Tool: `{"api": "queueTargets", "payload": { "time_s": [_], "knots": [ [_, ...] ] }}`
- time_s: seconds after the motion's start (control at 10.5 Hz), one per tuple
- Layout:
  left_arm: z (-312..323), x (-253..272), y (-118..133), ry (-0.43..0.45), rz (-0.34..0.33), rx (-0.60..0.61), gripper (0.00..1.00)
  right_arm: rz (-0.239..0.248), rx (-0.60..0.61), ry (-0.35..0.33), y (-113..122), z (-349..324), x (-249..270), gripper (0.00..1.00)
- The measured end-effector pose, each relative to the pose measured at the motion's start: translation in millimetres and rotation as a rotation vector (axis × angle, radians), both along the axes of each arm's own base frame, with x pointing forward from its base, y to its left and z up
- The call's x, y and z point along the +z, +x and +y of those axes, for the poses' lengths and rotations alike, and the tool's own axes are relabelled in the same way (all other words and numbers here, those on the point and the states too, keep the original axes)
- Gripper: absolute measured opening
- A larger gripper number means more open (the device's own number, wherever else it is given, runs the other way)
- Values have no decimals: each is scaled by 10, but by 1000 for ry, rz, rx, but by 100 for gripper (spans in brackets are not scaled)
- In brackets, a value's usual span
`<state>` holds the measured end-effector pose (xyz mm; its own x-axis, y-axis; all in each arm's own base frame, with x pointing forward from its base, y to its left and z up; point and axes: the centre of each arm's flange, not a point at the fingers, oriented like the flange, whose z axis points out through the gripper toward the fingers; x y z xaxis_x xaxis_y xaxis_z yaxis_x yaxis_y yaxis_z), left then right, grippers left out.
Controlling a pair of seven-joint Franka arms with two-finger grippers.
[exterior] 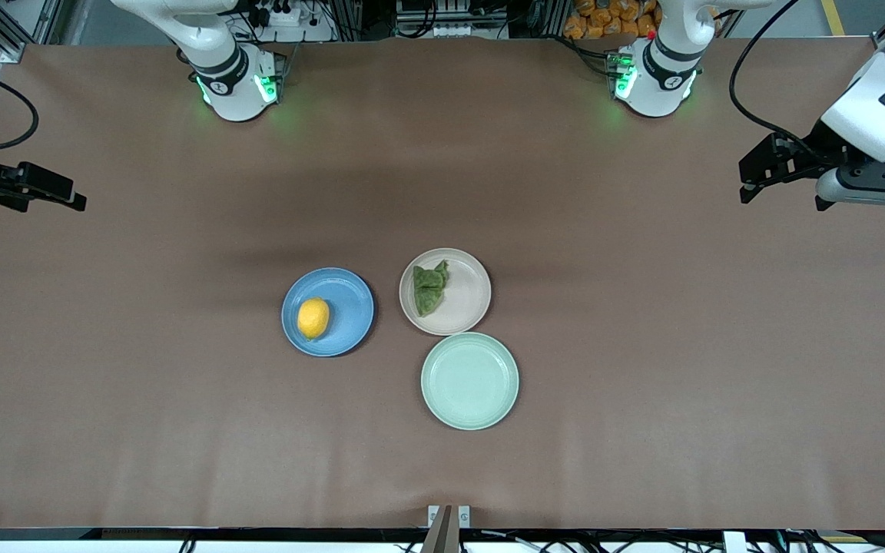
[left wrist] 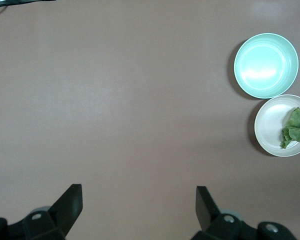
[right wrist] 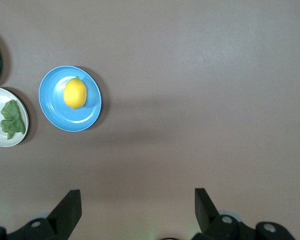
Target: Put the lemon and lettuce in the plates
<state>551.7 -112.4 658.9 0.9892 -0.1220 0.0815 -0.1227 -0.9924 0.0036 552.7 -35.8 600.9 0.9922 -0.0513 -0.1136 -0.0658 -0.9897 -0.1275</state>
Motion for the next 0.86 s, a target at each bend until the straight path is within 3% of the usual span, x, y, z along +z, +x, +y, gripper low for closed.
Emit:
{"api": "queueTargets", "payload": {
  "time_s": [0.38, 0.86],
  "knots": [
    [-4, 0, -1, 0, 0, -1, 100, -7, 48, -111, 19, 90, 7, 100],
    [-5, 0, -1, 0, 0, -1, 100, -44, 98, -144, 61, 147, 50, 100]
  ]
}}
